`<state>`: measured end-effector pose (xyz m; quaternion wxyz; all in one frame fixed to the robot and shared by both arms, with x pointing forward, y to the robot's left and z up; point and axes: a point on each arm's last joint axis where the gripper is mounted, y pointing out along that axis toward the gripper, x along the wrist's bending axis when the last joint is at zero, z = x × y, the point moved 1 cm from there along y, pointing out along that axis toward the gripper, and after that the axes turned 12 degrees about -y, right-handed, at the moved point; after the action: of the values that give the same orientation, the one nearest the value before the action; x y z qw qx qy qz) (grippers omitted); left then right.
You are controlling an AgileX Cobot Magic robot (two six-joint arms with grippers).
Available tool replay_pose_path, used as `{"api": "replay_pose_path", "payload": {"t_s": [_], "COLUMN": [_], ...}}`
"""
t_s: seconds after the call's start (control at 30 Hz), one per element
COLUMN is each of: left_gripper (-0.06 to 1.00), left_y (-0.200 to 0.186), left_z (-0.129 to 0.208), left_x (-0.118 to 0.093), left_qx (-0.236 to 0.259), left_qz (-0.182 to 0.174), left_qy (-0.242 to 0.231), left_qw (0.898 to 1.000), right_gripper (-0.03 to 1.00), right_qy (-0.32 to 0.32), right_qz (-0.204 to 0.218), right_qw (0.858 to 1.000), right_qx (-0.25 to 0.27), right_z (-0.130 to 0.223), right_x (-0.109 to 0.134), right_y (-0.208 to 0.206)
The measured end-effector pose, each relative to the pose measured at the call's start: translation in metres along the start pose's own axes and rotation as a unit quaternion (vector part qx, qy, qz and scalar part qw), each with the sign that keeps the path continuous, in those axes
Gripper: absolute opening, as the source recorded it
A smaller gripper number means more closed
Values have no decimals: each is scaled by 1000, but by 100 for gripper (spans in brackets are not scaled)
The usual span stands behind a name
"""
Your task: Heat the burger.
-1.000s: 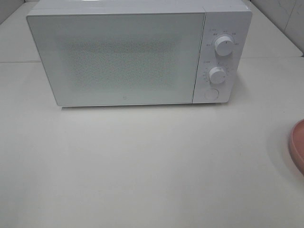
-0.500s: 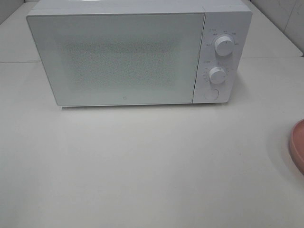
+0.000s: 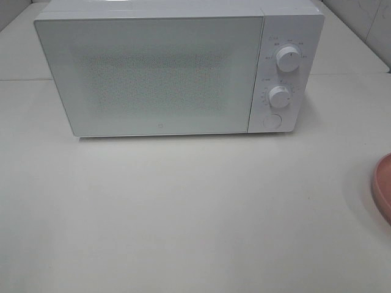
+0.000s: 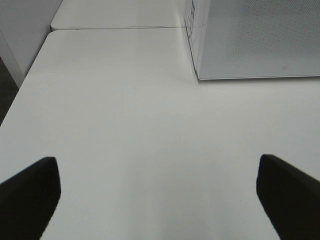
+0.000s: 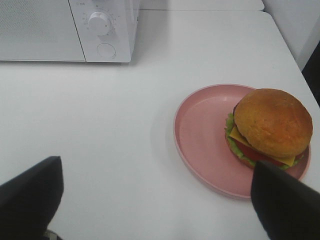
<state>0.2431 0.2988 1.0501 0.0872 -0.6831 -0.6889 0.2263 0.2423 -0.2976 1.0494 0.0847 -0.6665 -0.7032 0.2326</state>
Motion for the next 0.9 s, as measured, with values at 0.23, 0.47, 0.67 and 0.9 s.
{"api": "replay_pose_path", "payload": {"t_s": [0.23, 0.47, 0.67, 0.9], "left_gripper": [99, 99, 99, 99], "left_y": [0, 0, 0, 0], "left_z": [0, 0, 0, 0], "left_x": [0, 0, 0, 0], "left_qx": [0, 0, 0, 0], "left_qz": [0, 0, 0, 0], "left_qy": [0, 0, 0, 0], "left_qw": [1000, 1000, 1000, 1000], "right_gripper": [98, 98, 98, 98], "right_qy": [0, 0, 0, 0], "right_qz": [0, 0, 0, 0], "right_qw": [1000, 1000, 1000, 1000], "right_qx": [0, 0, 0, 0], "right_z": [0, 0, 0, 0], "right_x": [0, 0, 0, 0], "right_y": [0, 0, 0, 0]}}
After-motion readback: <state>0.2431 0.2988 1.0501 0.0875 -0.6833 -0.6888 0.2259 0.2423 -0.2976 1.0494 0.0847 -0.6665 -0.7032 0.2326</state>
